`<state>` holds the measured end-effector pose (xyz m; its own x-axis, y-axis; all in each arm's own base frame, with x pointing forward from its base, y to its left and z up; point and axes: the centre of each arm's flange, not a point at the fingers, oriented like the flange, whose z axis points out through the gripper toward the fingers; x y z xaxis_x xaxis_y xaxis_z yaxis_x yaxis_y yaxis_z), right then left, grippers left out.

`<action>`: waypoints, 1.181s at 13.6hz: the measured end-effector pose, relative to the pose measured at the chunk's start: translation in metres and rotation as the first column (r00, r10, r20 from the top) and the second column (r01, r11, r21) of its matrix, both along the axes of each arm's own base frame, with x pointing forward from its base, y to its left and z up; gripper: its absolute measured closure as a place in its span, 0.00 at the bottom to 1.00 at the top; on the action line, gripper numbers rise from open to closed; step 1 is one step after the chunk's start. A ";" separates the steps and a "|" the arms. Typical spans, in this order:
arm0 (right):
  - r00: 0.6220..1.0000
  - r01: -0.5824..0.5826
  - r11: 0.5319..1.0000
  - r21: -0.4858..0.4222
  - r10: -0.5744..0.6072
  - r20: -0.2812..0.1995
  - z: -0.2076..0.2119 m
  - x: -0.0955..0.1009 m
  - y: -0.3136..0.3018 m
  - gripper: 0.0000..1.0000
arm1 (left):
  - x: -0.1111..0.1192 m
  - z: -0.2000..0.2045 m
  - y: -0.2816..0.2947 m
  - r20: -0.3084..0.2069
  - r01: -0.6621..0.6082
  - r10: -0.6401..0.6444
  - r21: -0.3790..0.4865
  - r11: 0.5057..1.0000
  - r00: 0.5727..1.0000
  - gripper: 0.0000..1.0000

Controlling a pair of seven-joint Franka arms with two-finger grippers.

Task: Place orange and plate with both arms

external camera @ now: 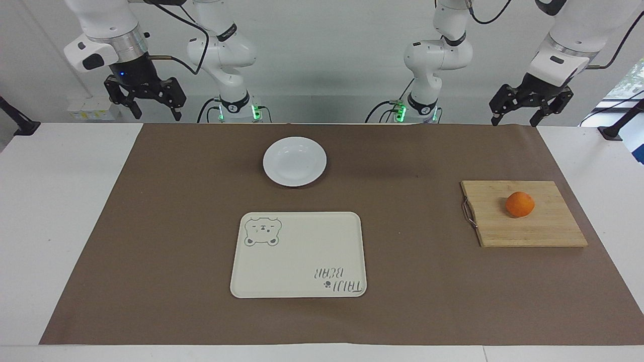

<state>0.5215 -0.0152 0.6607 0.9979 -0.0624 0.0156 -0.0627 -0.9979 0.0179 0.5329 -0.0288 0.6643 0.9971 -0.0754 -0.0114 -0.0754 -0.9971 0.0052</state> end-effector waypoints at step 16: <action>1.000 0.003 1.000 0.001 -0.003 -0.017 -0.003 -0.002 -0.001 0.00 | -0.005 0.009 0.002 0.021 -0.002 0.002 0.016 1.000 1.000 0.00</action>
<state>0.5193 -0.0164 0.6577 0.9979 -0.0650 -0.0010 -0.0650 -0.9977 0.0183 0.5281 -0.0269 0.6730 0.9973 -0.0735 0.0084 -0.0734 -0.9972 -0.0125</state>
